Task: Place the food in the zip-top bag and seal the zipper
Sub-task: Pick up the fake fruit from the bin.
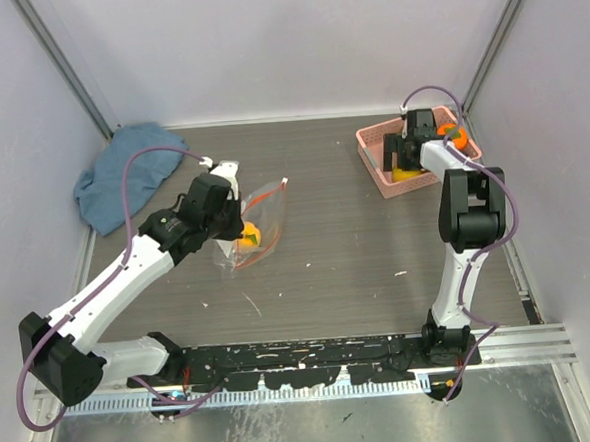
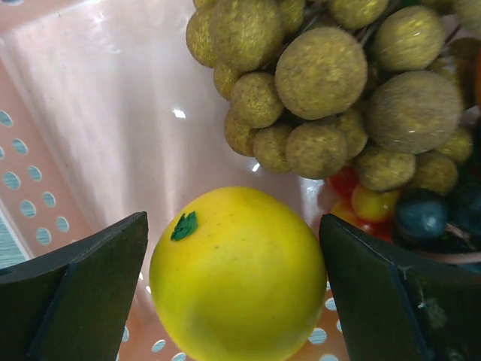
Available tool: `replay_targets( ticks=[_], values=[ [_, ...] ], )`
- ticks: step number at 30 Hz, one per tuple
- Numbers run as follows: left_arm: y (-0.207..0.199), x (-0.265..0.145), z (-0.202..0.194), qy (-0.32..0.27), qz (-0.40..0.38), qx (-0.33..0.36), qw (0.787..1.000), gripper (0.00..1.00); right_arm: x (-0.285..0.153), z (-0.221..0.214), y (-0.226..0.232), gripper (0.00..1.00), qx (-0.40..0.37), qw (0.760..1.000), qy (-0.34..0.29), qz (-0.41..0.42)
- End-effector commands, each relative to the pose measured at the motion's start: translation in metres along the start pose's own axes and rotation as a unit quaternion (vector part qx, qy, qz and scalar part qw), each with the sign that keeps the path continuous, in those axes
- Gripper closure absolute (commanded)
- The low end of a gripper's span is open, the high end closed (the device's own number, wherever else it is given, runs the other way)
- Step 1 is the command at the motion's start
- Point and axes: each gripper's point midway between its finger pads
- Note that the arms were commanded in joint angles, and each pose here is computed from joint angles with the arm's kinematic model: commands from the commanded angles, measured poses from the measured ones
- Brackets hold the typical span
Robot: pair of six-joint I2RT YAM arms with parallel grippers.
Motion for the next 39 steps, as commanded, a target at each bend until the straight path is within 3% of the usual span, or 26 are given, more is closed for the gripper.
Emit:
replay_targets(
  ticks=[1, 17, 39],
  values=[
    [0.007, -0.012, 0.024, -0.032, 0.021, -0.004, 0.999, 1.0, 0.003, 0.007, 0.005, 0.0, -0.005, 1.0, 0.005, 0.02],
    [0.02, -0.023, 0.025, -0.034, 0.05, -0.004, 0.998, 1.0, -0.017, 0.01, 0.016, 0.02, 0.012, 0.999, 0.009, 0.048],
    [0.022, -0.027, 0.024, -0.022, 0.057, 0.005, 0.998, 1.0, -0.039, 0.001, 0.01, 0.0, -0.047, 0.995, 0.076, 0.048]
  ],
)
Point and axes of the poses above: each gripper's point midway between its finger pads, its own x axis out along the fingers, its own y axis along the line the jaws close on, z = x × y, and after that the axes turned 8 degrees about x, right-handed
